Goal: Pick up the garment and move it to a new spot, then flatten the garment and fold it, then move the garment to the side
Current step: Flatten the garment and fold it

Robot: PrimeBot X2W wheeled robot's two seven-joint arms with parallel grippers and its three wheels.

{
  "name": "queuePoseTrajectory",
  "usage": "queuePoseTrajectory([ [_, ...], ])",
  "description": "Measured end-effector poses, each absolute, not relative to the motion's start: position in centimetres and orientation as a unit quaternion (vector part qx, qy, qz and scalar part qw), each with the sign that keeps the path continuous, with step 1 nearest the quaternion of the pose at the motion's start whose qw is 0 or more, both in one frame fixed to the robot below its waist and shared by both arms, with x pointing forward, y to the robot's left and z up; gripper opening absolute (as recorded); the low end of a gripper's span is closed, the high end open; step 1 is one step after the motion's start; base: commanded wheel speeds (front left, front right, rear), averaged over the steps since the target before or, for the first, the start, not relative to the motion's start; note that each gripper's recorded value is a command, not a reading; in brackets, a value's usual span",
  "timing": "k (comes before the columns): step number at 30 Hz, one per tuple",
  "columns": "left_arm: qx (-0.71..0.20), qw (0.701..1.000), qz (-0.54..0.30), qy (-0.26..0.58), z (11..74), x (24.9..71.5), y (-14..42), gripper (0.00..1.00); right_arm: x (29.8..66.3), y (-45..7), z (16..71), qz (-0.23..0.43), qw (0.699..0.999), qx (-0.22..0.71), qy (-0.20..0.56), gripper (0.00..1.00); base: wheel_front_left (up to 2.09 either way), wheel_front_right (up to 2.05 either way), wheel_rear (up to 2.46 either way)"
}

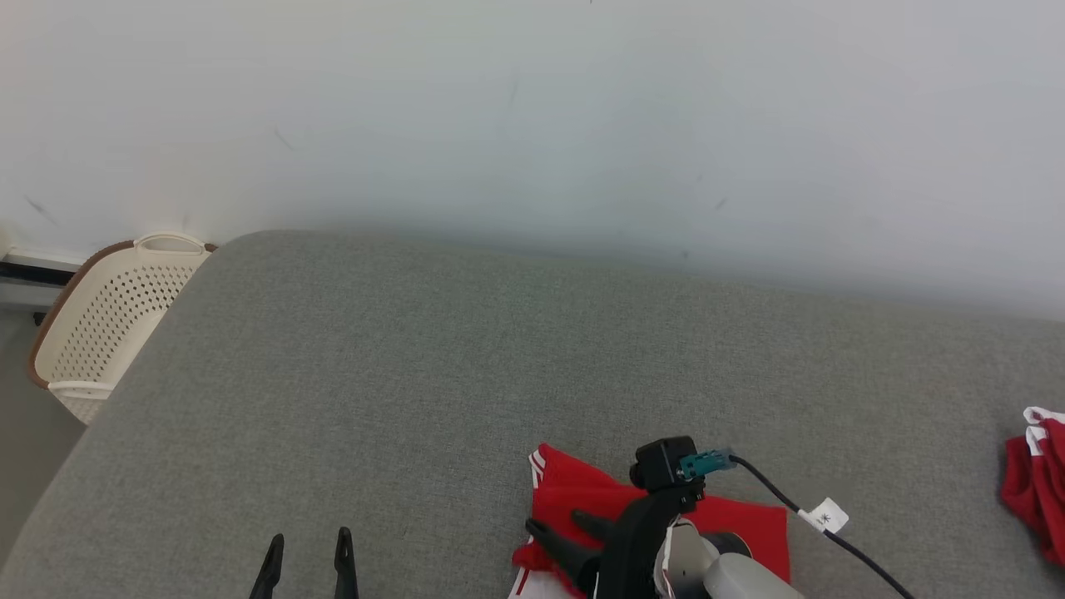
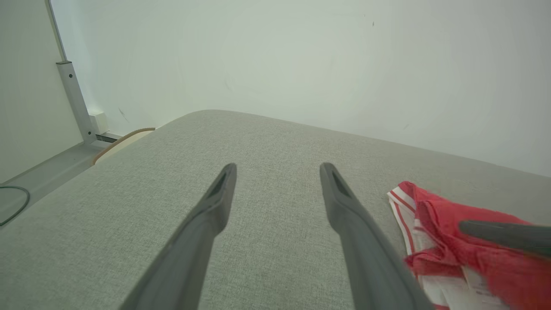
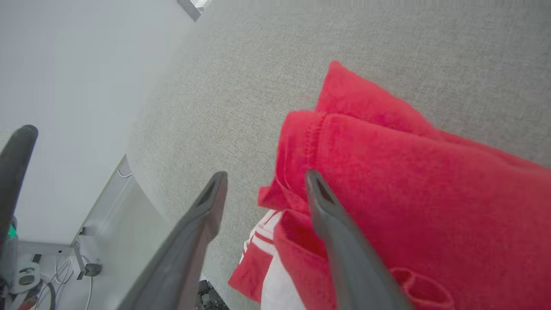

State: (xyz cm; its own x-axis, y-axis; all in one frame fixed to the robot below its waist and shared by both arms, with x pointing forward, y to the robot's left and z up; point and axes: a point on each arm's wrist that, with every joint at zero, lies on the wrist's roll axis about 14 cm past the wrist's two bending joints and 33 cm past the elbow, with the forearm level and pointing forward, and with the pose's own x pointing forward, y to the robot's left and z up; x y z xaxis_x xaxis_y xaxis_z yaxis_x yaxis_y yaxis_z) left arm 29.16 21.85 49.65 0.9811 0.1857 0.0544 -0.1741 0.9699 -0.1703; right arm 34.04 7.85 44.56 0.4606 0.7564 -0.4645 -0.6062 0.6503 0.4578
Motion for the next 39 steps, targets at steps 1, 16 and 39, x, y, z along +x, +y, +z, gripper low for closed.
queuePoseTrajectory([
  [1,-0.083,0.992,0.091,-0.035,49.6,29.1,21.9,1.0,34.3,7.9,45.0,0.401,0.849,0.123,0.321,1.0,0.0,0.0,0.0],
  [16,-0.09,0.992,0.067,-0.049,50.5,29.2,20.3,1.0,41.1,-5.0,47.2,0.221,0.952,0.06,0.205,1.0,0.0,0.0,0.0],
  [39,-0.082,0.994,0.054,-0.037,50.0,31.0,20.1,1.0,33.1,-15.6,49.7,0.068,0.995,0.063,0.025,1.0,0.0,0.0,0.0],
])
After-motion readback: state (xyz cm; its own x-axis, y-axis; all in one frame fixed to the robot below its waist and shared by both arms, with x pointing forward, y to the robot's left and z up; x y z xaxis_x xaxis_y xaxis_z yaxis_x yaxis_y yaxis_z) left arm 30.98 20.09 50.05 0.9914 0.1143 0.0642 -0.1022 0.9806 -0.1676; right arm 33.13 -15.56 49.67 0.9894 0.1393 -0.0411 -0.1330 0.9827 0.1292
